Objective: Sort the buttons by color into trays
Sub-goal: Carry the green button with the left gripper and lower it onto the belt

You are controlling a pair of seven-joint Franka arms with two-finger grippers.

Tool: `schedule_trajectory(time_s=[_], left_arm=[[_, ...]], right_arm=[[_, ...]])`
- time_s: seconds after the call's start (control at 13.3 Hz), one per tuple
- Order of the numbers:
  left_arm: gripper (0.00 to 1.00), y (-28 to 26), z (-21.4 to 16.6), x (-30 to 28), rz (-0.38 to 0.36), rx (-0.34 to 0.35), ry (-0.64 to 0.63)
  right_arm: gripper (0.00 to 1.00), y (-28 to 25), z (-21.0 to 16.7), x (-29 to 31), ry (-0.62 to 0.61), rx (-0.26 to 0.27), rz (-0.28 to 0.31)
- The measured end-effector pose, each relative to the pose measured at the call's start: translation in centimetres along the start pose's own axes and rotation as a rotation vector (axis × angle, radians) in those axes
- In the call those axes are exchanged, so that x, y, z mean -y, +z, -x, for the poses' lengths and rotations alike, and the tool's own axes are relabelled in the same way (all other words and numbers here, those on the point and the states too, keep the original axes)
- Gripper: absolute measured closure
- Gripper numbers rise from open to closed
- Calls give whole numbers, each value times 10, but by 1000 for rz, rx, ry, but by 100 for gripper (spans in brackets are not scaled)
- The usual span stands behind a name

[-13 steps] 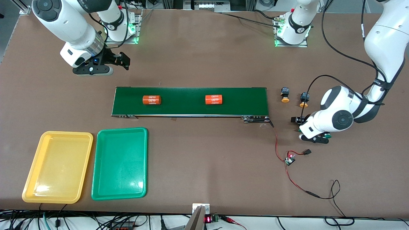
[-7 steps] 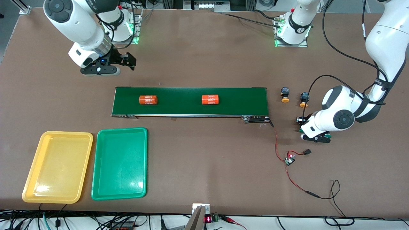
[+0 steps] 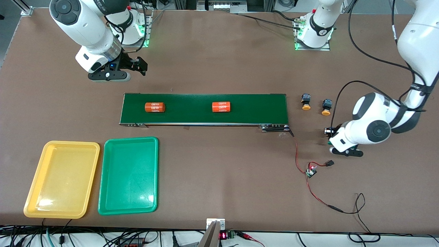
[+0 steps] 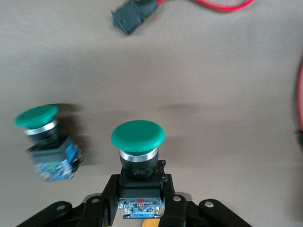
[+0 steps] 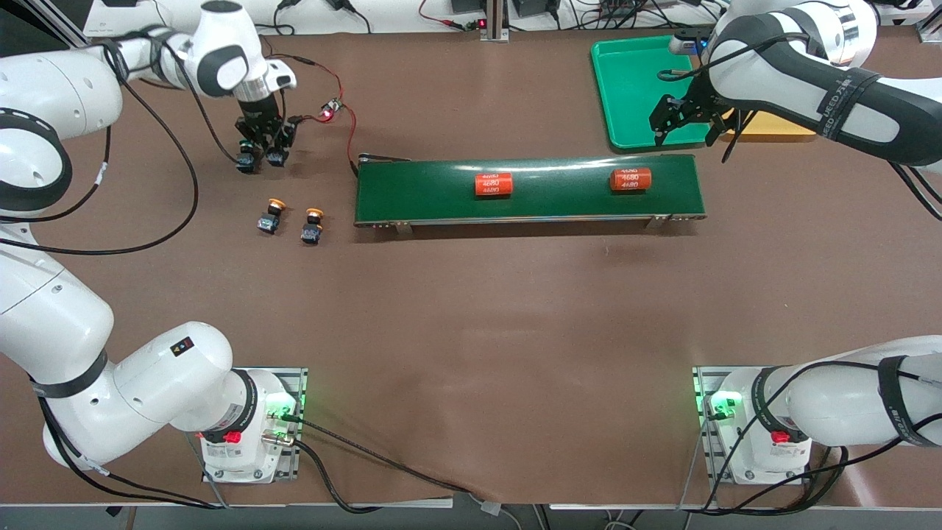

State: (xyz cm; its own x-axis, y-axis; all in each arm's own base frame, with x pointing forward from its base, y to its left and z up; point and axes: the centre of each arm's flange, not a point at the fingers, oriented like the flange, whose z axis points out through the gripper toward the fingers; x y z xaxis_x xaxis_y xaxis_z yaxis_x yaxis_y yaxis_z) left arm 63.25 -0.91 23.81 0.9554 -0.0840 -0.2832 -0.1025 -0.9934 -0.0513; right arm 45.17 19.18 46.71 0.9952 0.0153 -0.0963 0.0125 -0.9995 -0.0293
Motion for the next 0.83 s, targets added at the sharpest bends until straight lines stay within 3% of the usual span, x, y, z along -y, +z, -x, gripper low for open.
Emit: schedule_trajectory(time_s=[0.23, 0.53, 0.83], left_arm=[[59, -55, 5, -30, -1, -12, 44], [59, -95, 21, -93, 104, -21, 129], [59, -120, 54, -203, 116, -12, 141]], right_arm=[[0, 0, 0, 0, 0, 0, 0], [0, 0, 0, 0, 0, 0, 0], [0, 0, 0, 0, 0, 0, 0]])
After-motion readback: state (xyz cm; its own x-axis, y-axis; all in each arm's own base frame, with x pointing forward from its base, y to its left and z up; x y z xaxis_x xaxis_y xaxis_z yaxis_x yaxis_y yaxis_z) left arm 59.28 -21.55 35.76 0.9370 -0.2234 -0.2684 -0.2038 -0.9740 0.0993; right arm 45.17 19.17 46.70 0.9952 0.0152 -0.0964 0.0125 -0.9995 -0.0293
